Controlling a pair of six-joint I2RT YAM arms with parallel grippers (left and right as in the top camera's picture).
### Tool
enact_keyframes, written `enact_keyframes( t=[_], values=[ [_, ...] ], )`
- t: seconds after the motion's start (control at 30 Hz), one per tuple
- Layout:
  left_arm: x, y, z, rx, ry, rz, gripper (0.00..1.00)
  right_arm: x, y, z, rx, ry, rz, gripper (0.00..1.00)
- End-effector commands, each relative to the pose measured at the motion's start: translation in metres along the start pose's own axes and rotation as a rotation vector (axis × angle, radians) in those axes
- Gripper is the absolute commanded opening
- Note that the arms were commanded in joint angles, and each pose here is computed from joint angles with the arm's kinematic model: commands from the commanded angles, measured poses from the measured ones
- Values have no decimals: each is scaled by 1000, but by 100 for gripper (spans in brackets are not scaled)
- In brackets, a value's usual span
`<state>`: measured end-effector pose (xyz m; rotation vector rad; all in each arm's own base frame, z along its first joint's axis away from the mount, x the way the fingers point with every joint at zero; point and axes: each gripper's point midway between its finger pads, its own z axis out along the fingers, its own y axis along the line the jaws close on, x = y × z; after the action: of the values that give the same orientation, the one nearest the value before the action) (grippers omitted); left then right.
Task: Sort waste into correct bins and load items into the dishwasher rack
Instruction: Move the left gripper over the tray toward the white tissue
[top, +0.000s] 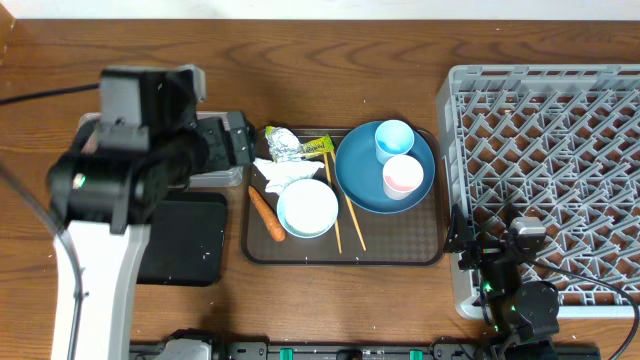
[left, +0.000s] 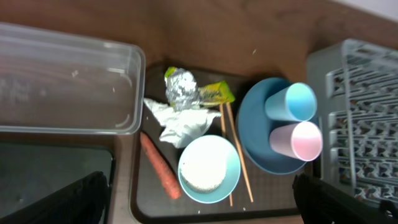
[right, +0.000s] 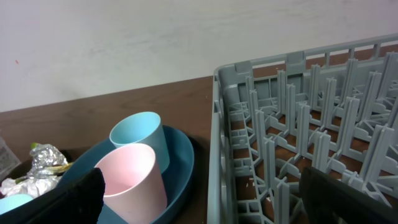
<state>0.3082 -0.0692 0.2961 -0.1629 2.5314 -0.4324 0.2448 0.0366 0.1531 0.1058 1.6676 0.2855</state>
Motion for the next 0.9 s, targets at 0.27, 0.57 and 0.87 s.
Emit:
enact_keyframes(
  t=[0.27,0.57,0.87],
  values=[
    [15,17,57,-64,204,-123,57,1,-1,0,2,4,-6,99],
    [30,47,79,-230,232,-246,49,1,-1,0,2,4,-6,99],
    [39,42,91,-319,201,-173,49,1,-1,0,2,4,-6,99]
  ],
)
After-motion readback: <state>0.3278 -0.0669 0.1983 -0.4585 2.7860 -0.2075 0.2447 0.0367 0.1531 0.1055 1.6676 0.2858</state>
